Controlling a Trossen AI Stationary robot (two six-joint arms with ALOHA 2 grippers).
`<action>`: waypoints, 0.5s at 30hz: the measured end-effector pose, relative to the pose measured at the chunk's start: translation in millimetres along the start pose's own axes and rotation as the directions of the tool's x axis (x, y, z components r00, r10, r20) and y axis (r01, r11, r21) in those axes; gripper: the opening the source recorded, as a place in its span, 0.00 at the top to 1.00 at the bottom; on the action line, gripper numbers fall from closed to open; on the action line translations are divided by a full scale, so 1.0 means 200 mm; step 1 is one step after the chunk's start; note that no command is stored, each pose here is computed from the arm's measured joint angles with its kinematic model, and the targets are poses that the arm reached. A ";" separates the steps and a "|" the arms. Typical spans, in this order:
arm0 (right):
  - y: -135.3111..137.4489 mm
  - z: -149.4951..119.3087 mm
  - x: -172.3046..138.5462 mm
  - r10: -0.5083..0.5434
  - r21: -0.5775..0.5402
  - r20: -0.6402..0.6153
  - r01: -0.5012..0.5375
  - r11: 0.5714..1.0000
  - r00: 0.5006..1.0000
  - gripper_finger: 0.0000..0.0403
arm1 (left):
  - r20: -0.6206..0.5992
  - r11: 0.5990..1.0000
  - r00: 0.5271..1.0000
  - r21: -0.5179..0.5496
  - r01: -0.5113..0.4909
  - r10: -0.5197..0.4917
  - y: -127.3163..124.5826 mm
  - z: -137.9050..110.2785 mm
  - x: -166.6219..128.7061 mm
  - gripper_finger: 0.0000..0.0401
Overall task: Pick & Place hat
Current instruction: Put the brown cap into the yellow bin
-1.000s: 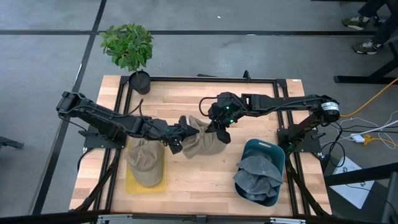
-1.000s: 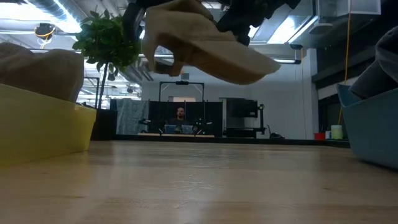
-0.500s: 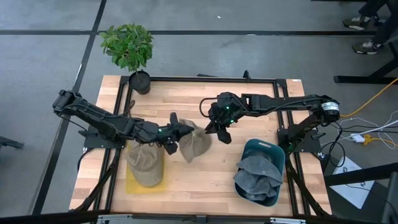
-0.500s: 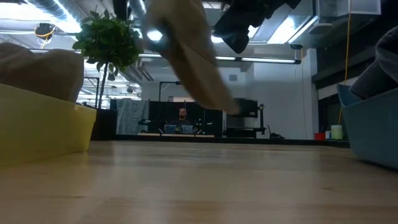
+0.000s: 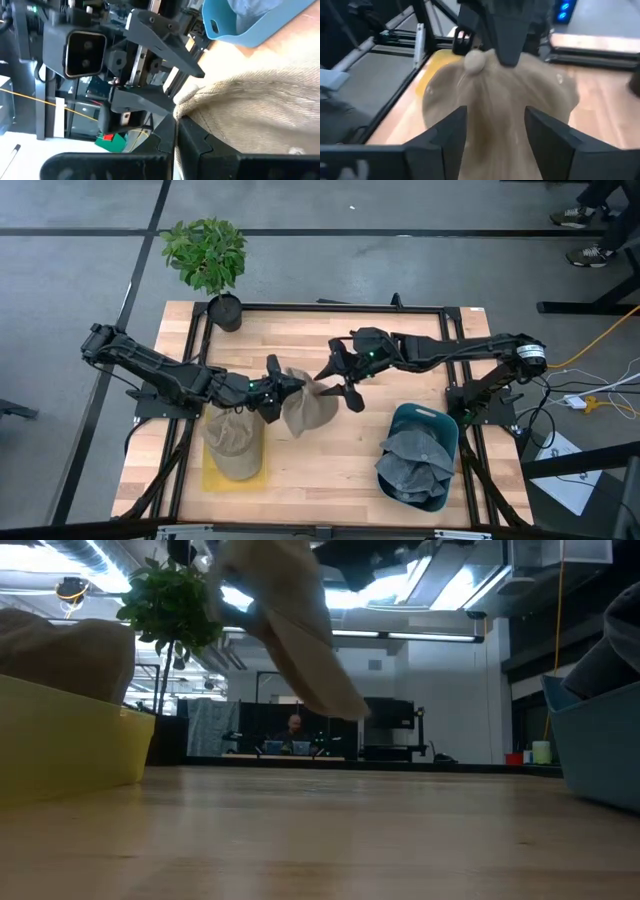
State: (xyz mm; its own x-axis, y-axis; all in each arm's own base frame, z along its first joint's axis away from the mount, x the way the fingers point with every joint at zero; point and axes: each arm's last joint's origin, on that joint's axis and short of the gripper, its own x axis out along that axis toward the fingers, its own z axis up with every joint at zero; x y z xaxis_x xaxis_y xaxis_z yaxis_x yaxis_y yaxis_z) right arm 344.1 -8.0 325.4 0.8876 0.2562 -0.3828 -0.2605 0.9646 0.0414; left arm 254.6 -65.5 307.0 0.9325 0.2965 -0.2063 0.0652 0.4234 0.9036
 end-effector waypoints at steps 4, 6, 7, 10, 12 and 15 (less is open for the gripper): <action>0.02 0.01 0.01 -0.044 -0.030 0.025 0.045 0.999 0.999 0.48 | -0.005 1.000 1.000 -0.006 -0.014 0.014 0.01 0.00 0.00 0.99; 0.02 0.02 0.04 -0.041 -0.041 0.043 0.042 0.998 0.998 0.47 | -0.003 1.000 1.000 -0.008 -0.017 0.017 0.01 0.00 0.00 0.99; 0.02 0.01 0.05 -0.038 -0.042 0.045 0.040 0.998 0.998 0.46 | -0.003 1.000 1.000 -0.009 -0.018 0.018 0.01 0.00 0.00 0.99; 0.02 0.00 0.11 -0.031 -0.050 0.058 0.034 0.998 0.998 0.46 | -0.002 1.000 1.000 -0.009 -0.018 0.018 0.01 0.00 0.00 0.99; 0.01 -0.02 0.15 -0.030 -0.055 0.051 0.033 0.998 0.998 0.46 | -0.002 1.000 1.000 -0.010 -0.020 0.020 0.01 0.00 0.00 0.99; 0.01 -0.03 0.16 -0.029 -0.052 0.039 0.031 0.998 0.999 0.50 | -0.031 0.999 0.999 -0.009 -0.039 0.039 0.01 0.00 0.00 0.99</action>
State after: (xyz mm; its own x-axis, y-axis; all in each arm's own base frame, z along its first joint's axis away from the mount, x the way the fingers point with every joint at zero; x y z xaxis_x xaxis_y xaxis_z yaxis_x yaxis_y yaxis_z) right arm 368.8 1.6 307.0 0.9091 0.2301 -0.3474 -0.2519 0.9676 -0.0184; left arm 254.8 -64.4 309.0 0.9230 0.3389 -0.1824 0.0255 0.4190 0.9076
